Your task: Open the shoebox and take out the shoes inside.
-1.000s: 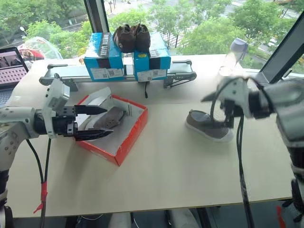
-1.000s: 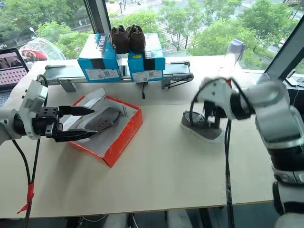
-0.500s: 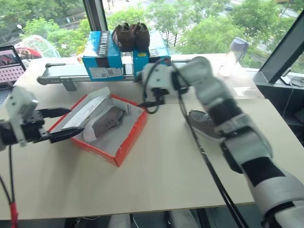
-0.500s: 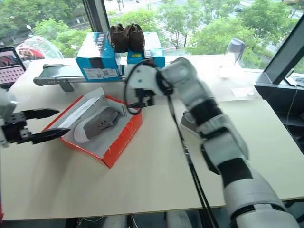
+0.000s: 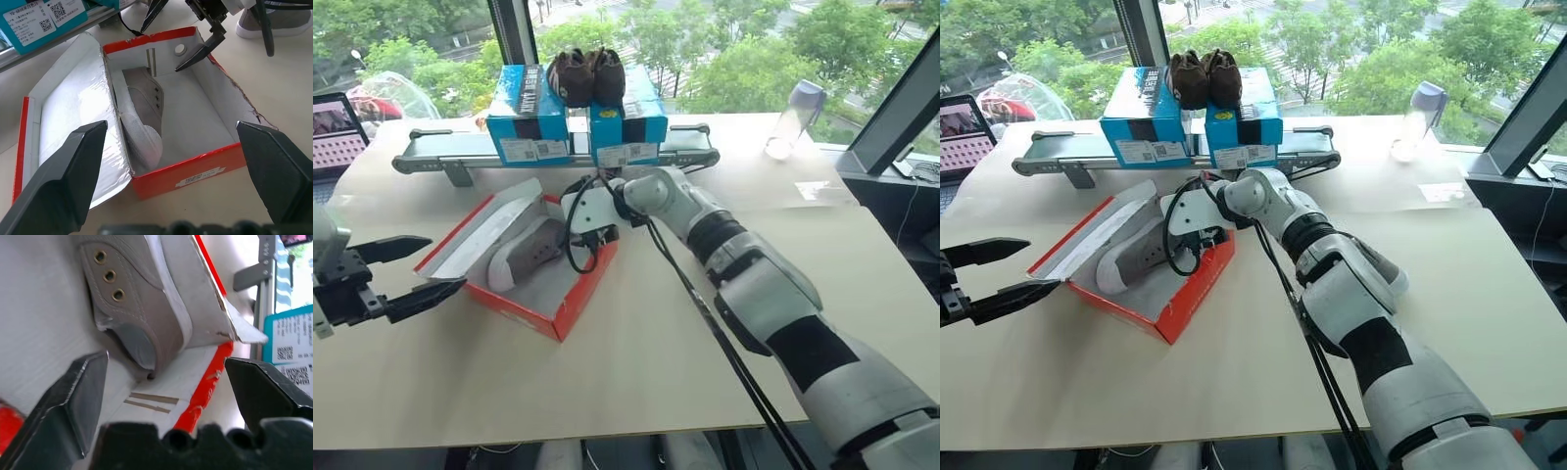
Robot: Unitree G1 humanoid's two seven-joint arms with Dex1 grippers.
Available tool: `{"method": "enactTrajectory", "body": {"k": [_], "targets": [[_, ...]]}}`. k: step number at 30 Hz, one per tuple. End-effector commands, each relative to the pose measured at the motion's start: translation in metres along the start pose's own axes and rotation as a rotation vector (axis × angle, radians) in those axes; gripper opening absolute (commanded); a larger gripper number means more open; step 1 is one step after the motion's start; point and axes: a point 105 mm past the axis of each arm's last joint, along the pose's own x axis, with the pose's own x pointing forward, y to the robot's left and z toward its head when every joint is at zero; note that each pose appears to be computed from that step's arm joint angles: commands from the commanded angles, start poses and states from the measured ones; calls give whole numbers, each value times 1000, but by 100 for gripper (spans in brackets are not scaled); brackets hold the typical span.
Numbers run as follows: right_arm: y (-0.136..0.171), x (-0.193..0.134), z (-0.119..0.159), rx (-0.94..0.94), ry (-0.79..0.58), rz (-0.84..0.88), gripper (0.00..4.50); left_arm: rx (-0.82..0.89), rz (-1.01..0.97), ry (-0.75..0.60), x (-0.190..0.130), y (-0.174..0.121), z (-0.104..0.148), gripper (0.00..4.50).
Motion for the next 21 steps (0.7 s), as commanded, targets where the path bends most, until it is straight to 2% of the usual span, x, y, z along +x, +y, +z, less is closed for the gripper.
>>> {"method": "enactTrajectory", "body": {"k": [1,10,20,21], "targets": [[-19,3,10,-53,14,-92,447,38,21,-30,-4,-2,10,450],[-18,19,29,-34,-21,-129,447,39,21,-39,-1,-2,12,450],[1,31,22,-1,14,-97,447,42,25,-57,2,-2,15,450],[2,31,22,10,15,-96,397,43,26,-59,2,-2,15,450]]}}
